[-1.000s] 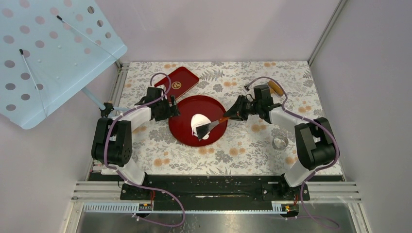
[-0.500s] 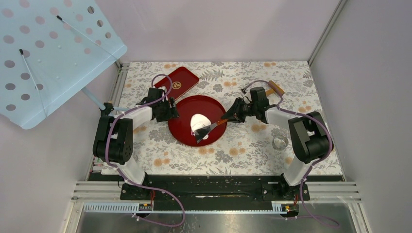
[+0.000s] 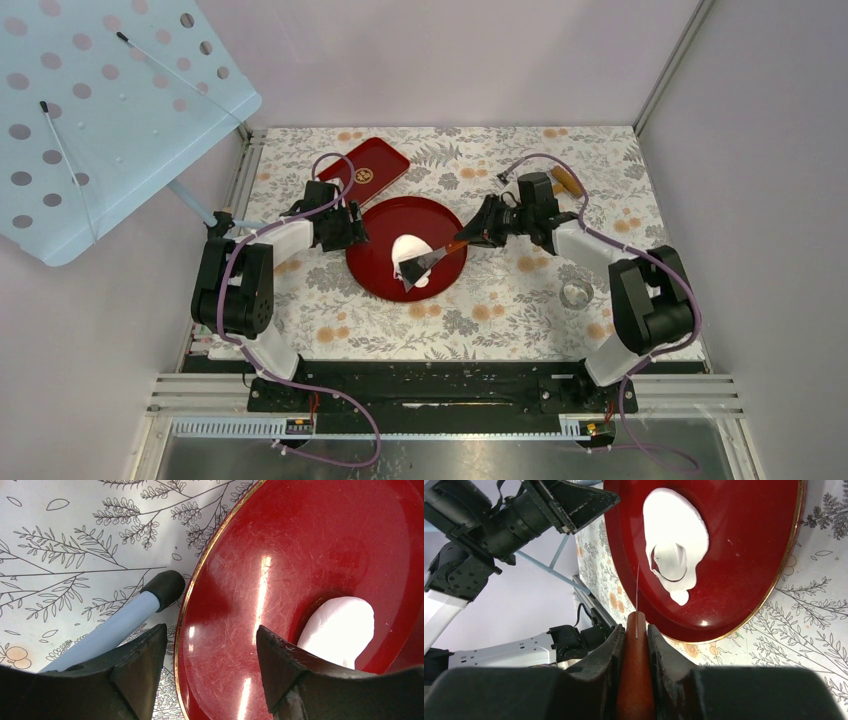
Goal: Roll out the dumpling wrappers from the dough
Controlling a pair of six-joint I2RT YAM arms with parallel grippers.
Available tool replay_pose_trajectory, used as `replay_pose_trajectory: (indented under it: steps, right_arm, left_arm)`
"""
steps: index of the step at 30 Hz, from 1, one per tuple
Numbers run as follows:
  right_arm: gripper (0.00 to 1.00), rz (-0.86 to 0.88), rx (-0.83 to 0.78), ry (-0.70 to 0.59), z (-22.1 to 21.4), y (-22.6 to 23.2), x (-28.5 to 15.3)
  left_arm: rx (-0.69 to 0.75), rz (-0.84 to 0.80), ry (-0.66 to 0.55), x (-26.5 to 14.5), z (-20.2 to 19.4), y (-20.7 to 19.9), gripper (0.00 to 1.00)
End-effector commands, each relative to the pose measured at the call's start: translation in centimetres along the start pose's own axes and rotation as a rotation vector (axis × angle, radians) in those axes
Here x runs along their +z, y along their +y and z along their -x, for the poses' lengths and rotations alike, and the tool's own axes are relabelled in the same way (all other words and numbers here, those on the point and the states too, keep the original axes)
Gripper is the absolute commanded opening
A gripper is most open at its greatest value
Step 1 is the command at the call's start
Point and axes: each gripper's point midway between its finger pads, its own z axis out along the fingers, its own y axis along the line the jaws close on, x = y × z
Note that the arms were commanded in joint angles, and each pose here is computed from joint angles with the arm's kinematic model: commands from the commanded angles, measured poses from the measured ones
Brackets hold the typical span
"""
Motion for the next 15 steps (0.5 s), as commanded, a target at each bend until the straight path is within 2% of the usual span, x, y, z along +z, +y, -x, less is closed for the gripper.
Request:
replay_pose_trajectory:
  steps: [1, 15]
  right_arm:
    - [0.00, 0.032, -0.128, -0.052, 1.0, 3.5, -1.8]
    - [0.00, -0.004, -0.111, 0.013, 0.5, 1.3, 1.3]
  left_arm:
    - [0.009, 0.015, -0.032, 0.1, 1.4, 0.2, 0.65]
    - [0.009, 0.014, -0.032, 0.1, 1.5, 0.2, 0.64]
